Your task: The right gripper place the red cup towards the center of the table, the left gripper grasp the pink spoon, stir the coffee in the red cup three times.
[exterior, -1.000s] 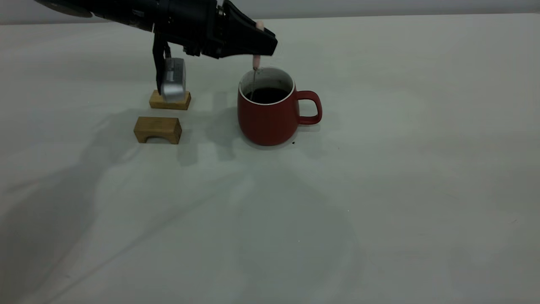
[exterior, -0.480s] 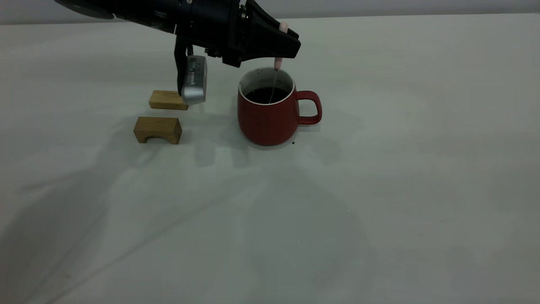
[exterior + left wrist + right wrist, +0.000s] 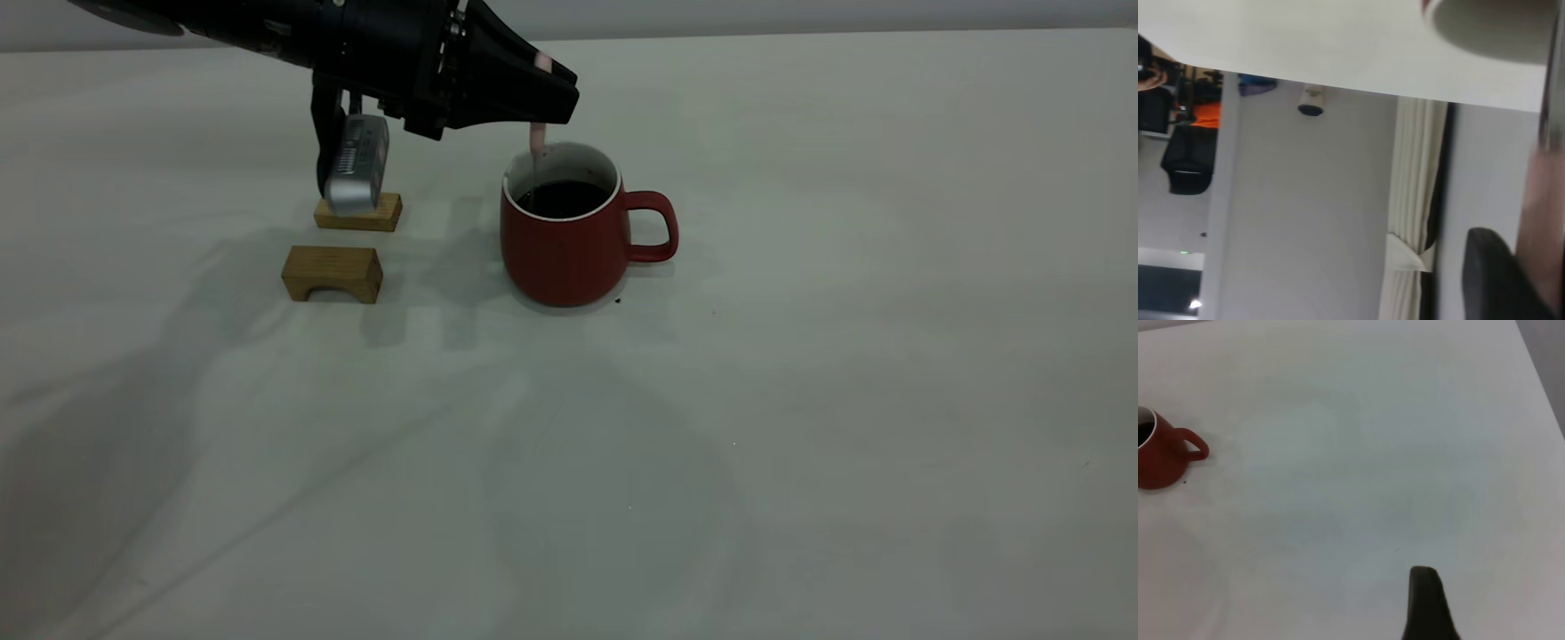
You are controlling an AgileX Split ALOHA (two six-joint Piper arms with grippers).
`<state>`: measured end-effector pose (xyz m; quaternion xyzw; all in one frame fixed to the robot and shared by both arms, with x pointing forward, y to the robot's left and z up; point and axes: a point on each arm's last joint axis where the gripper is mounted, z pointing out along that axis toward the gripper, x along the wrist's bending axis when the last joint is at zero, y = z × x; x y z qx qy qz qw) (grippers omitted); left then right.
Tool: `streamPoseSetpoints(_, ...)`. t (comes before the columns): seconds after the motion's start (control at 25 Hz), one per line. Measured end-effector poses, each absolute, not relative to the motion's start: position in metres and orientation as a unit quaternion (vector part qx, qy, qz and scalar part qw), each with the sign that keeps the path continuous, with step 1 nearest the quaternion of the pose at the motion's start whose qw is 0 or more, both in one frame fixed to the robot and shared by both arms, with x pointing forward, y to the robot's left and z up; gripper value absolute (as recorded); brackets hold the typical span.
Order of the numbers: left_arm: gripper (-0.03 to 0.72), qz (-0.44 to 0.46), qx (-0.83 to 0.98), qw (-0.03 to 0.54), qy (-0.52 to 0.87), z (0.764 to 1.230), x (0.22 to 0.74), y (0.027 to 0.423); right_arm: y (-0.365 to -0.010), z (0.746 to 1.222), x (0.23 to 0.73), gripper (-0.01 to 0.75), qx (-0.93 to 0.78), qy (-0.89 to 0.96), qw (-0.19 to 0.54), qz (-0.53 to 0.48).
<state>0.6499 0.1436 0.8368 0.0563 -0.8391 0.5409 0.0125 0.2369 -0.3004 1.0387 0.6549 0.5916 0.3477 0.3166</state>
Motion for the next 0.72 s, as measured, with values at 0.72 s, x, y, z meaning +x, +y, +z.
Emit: streamPoseSetpoints(0.72, 0.536, 0.407, -0.434, -0.202, -0.778, 0.968, 0.625, 0.156, -0.300, 1.039, 0.237, 0.549, 0.655, 0.592, 0.317, 0.348)
